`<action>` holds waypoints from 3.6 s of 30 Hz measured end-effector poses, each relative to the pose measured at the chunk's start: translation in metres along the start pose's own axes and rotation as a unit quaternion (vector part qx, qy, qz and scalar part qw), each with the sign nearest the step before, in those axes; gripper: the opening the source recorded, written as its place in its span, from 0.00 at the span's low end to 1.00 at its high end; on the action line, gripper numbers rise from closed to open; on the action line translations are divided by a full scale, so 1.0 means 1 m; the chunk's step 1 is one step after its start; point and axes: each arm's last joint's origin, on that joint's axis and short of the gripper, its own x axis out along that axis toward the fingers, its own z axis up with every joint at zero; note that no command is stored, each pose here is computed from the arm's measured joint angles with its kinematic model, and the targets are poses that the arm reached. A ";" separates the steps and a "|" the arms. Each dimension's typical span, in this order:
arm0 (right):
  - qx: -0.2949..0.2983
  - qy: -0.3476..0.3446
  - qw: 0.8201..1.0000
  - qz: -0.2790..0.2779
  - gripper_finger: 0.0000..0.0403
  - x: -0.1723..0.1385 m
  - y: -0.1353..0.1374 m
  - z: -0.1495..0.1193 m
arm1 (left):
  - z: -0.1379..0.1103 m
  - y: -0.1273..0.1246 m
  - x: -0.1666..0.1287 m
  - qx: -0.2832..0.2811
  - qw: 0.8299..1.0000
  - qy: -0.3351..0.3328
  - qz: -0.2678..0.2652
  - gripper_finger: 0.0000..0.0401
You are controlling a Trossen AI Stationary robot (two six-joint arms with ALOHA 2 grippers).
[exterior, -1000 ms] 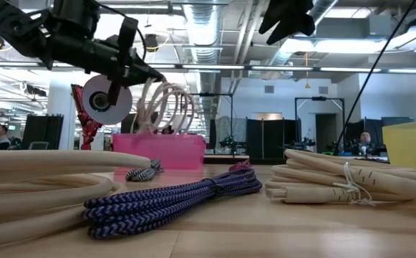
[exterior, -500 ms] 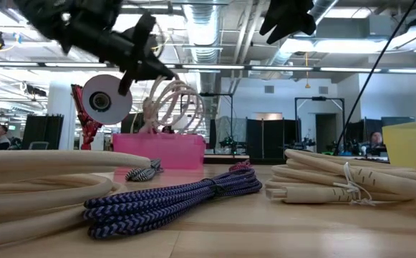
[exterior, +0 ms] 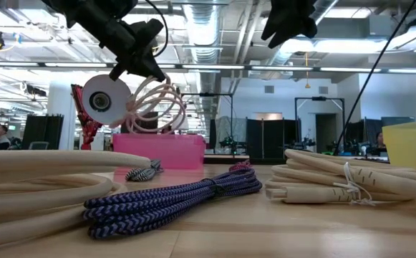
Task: Pick & Place USB Port
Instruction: Put the HDMI cable into the red bin, then put the purple charger cable into the yellow bin
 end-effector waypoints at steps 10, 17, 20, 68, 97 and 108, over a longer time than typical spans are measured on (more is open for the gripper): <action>0.004 -0.003 1.000 0.001 0.41 0.000 0.000 0.000 | -0.011 -0.004 0.033 0.000 0.999 0.030 -0.014 0.03; 0.005 -0.003 1.000 0.001 0.39 0.000 0.000 0.000 | -0.017 -0.005 0.049 0.002 0.999 0.039 -0.013 0.04; 0.005 -0.003 1.000 0.001 0.39 0.000 0.000 0.000 | -0.018 -0.005 0.050 0.002 0.999 0.041 -0.012 0.08; -0.015 -0.017 0.989 0.148 0.39 -0.002 0.013 0.009 | 0.031 -0.026 -0.120 0.037 0.929 -0.198 -0.310 0.08; 0.205 0.126 0.969 0.051 0.55 0.093 0.012 -0.001 | 0.031 -0.026 -0.120 0.038 0.929 -0.196 -0.313 0.07; 0.216 0.209 0.954 -0.006 0.59 0.165 0.017 -0.026 | 0.030 -0.027 -0.120 0.045 0.922 -0.188 -0.335 0.07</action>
